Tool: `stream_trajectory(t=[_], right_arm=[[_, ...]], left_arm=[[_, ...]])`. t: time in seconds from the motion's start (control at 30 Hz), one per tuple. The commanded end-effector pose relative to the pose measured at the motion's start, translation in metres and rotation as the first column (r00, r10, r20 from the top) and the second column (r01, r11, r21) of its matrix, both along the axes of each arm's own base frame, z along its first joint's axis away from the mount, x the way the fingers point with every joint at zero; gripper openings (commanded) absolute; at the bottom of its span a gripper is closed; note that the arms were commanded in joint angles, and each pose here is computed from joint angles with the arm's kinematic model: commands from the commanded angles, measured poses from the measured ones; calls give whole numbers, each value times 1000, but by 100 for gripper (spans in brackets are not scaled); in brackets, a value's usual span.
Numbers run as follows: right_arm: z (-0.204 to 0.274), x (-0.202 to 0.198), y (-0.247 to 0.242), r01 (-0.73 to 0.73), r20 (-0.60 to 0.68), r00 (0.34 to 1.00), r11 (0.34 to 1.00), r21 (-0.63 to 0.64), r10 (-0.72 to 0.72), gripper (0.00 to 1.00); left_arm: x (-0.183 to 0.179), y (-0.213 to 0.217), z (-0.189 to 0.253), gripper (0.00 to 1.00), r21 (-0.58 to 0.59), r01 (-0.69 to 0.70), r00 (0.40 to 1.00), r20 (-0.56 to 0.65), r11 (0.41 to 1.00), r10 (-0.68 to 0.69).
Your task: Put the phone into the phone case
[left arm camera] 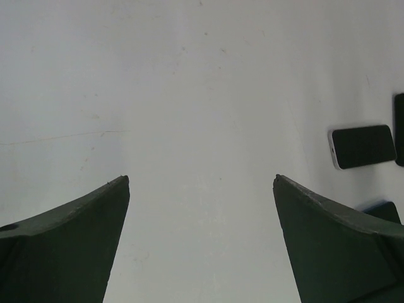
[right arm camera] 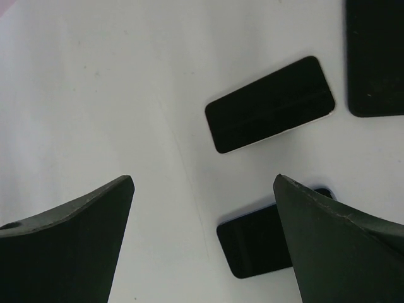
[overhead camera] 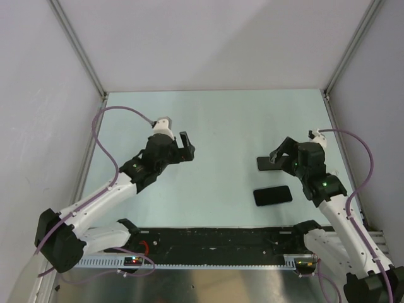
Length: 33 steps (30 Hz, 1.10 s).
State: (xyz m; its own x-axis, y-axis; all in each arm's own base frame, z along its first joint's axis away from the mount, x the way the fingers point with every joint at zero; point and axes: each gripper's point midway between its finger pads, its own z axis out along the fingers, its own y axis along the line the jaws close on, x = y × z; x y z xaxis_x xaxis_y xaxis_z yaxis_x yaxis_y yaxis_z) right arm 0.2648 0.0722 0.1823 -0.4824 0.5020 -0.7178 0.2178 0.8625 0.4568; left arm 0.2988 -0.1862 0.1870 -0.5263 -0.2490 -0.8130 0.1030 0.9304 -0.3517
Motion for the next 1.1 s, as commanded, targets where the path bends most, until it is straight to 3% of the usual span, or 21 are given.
stream_trajectory(t=[0.0,0.2,0.33,0.5,0.6,0.77,1.07], right_arm=[[-6,-6,-21,93,-37,995,996,-9,-94,99],[-3,-10,-52,198,-48,979,980,-4,-198,99],[0,-10,-75,270,-57,962,963,16,-269,100],[3,-9,-91,312,-80,948,949,49,-307,99],[6,-9,-94,321,-76,946,946,56,-316,99],[6,-7,-93,314,-80,948,947,66,-308,99],[8,-6,-87,284,-77,958,955,89,-278,100]], left_arm=[[-7,-33,10,100,28,114,993,27,993,-115],[-25,-125,3,100,136,374,925,15,917,-380],[-51,-203,-12,100,154,621,779,-23,768,-626],[-82,-274,-35,100,196,795,593,-49,575,-804],[-97,-301,-54,100,186,857,500,-78,480,-863],[-117,-329,-78,100,189,907,399,-103,376,-911],[-129,-348,-119,100,227,924,346,-156,307,-925]])
